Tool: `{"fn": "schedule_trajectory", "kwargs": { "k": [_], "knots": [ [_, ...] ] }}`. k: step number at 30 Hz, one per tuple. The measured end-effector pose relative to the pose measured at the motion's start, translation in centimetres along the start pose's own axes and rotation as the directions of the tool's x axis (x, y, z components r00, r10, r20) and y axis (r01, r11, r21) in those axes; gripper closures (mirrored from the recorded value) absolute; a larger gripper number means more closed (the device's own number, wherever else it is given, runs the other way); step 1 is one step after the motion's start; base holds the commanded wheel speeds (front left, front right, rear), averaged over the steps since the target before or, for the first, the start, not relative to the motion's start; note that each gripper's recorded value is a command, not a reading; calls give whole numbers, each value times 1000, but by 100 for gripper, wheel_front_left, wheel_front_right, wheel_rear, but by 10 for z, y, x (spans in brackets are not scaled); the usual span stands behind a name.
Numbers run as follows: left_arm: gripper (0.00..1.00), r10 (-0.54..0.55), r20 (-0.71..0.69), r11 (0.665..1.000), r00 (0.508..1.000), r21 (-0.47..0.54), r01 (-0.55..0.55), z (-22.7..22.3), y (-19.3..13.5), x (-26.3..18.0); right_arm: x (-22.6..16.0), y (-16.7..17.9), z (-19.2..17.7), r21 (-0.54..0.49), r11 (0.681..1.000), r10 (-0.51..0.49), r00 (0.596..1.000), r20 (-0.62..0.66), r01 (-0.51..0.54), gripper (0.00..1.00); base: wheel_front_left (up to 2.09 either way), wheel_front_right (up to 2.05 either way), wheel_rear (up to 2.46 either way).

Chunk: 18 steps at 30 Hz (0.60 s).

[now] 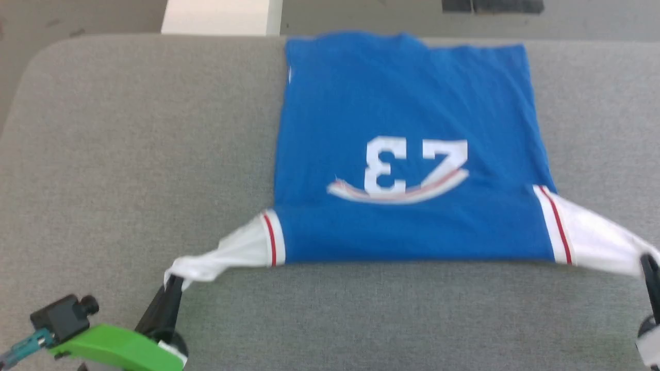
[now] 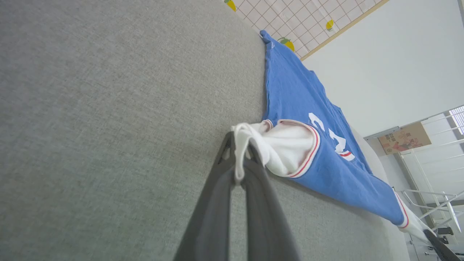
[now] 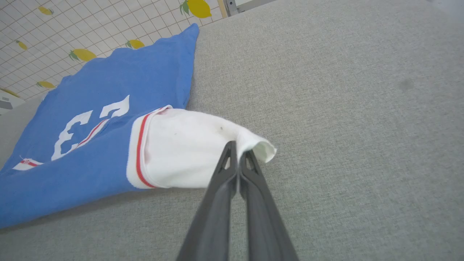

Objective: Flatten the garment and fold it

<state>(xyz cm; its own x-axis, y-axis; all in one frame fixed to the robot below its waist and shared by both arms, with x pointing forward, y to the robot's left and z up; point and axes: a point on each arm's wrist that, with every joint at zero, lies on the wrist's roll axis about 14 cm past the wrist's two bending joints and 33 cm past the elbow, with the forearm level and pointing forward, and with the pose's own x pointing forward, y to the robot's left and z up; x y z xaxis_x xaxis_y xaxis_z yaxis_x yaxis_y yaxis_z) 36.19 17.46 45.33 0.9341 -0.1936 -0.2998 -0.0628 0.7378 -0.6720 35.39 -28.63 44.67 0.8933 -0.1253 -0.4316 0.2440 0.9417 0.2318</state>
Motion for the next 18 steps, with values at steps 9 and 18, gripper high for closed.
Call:
{"fn": "schedule_trajectory", "kwargs": {
  "k": [9,18],
  "knots": [
    [100,28,-25,999,999,-32,-28,-2,6,-38,-42,-26,-14,68,995,-76,996,-49,80,100,0,0,0],
    [100,1,-27,999,1000,-48,-2,-5,-4,-63,-71,-35,-17,87,991,-96,994,-55,100,100,0,0,0]
  ]
}}
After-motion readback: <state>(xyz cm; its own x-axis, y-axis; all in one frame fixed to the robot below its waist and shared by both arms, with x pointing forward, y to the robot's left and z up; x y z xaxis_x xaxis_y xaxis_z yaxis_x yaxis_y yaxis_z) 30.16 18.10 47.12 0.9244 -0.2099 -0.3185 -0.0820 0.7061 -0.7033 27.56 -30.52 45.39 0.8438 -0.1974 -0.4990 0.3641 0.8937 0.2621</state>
